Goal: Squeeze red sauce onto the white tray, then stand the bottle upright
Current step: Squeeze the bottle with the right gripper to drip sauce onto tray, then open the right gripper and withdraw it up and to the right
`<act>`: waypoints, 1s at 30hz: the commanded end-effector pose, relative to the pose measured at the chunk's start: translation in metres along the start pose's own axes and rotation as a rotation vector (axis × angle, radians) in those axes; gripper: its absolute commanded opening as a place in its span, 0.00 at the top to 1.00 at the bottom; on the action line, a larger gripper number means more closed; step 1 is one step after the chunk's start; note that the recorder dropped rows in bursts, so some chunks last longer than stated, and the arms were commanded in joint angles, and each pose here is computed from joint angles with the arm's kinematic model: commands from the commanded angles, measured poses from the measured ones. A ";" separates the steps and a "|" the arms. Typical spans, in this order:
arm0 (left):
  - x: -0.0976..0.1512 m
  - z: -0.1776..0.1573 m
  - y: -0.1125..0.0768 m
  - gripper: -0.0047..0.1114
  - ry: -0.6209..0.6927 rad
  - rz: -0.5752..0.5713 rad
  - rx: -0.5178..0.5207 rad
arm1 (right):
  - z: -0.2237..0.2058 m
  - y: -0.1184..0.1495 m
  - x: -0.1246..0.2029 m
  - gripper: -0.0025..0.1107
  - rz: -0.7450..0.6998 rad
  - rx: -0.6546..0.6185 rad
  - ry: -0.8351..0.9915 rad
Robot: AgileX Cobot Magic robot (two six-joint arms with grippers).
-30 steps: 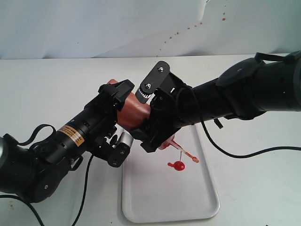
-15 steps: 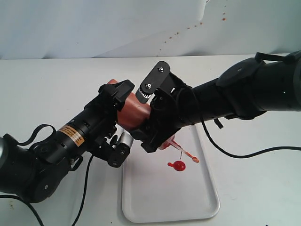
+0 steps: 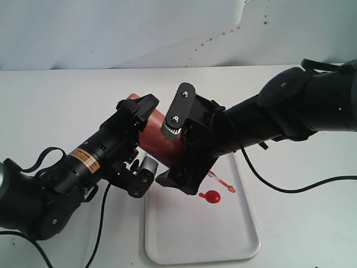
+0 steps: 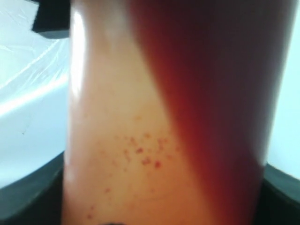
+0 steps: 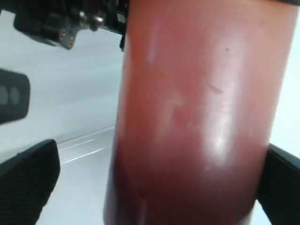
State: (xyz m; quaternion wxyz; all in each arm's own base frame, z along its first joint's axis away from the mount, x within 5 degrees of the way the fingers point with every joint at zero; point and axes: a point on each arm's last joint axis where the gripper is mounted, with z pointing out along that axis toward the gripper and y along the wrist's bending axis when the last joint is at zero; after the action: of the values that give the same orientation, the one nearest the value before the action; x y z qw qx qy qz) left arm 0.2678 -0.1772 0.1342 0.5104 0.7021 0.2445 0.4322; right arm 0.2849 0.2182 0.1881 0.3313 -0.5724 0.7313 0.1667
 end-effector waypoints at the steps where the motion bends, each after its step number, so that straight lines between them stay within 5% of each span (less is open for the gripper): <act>1: 0.005 0.000 0.012 0.96 0.047 -0.035 -0.083 | -0.027 0.002 -0.017 0.05 -0.053 0.034 -0.055; 15: 0.005 0.000 0.012 0.96 0.047 -0.035 -0.083 | -0.123 0.013 -0.048 0.05 -0.127 0.235 -0.121; 22: 0.005 0.000 0.013 0.96 0.045 -0.034 -0.084 | -0.168 0.025 -0.060 0.06 0.030 0.303 -0.248; 26: 0.005 0.000 0.013 0.96 0.045 -0.034 -0.084 | -0.194 0.034 -0.064 0.14 0.022 0.338 -0.302; 30: 0.005 0.000 0.013 0.96 0.045 -0.034 -0.084 | -0.220 0.041 -0.060 0.35 0.053 0.418 -0.303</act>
State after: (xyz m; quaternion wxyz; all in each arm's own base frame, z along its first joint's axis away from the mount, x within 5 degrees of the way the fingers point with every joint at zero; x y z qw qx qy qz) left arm 0.2680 -0.1769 0.1344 0.5104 0.7009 0.2459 0.4333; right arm 0.1977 0.1474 0.3746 0.5357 -0.4564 0.6999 0.1222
